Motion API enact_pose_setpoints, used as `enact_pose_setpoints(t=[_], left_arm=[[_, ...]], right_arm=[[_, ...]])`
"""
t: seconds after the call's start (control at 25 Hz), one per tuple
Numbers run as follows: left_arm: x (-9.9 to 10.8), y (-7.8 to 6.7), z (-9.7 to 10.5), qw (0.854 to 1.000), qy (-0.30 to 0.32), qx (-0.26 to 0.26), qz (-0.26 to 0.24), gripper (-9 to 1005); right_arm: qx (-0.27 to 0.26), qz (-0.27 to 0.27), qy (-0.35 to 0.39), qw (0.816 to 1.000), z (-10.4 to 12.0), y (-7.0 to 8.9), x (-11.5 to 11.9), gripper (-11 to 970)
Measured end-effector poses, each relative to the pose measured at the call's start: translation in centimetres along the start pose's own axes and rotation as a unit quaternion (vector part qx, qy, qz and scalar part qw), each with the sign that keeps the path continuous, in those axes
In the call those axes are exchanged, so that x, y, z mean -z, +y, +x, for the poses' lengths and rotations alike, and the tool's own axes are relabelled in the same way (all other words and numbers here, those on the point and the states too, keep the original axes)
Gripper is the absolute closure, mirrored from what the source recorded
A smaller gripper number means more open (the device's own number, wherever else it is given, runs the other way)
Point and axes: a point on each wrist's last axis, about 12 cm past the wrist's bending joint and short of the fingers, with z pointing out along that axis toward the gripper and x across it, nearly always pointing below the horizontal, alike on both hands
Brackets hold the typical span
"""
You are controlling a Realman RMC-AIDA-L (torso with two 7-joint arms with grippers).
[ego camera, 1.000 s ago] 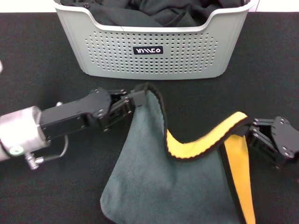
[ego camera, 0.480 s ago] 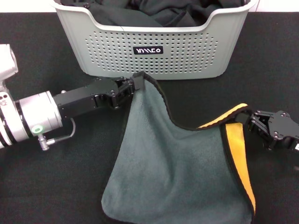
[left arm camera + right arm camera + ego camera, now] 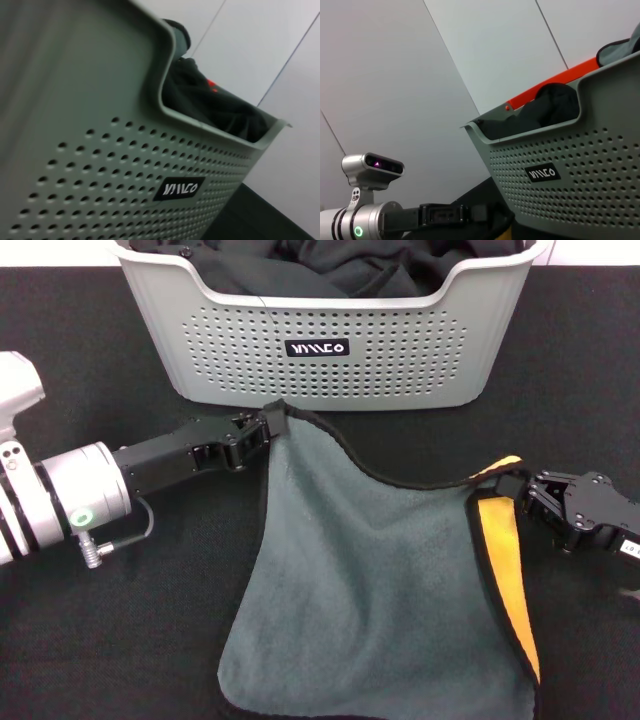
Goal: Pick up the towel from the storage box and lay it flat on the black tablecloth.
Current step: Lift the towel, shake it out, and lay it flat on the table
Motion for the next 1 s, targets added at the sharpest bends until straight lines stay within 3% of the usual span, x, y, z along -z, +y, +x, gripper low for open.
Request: enact_pose_setpoints(t=[0.2,0.52,1.0], left_arm=[[0.1,0.3,0.2,1.000,-0.002,-0.013,-0.016,973],[-0.3,0.4,-0.2,0.999,-0.004,-0.051,-0.020,972],[-1.1,0.6,-0.2,0.998,0.001,-0.058,-0.031,975]], right_arm=[[0.000,0.010,0.002,1.000,0.1,-0.2,-0.1,951],[-0.007,0.067,0.016,0.998,0.1,-1.8,-1.0,950],[-0.066,0.053,0.012,0.996,-1.1,-2.1,-1.4,950]])
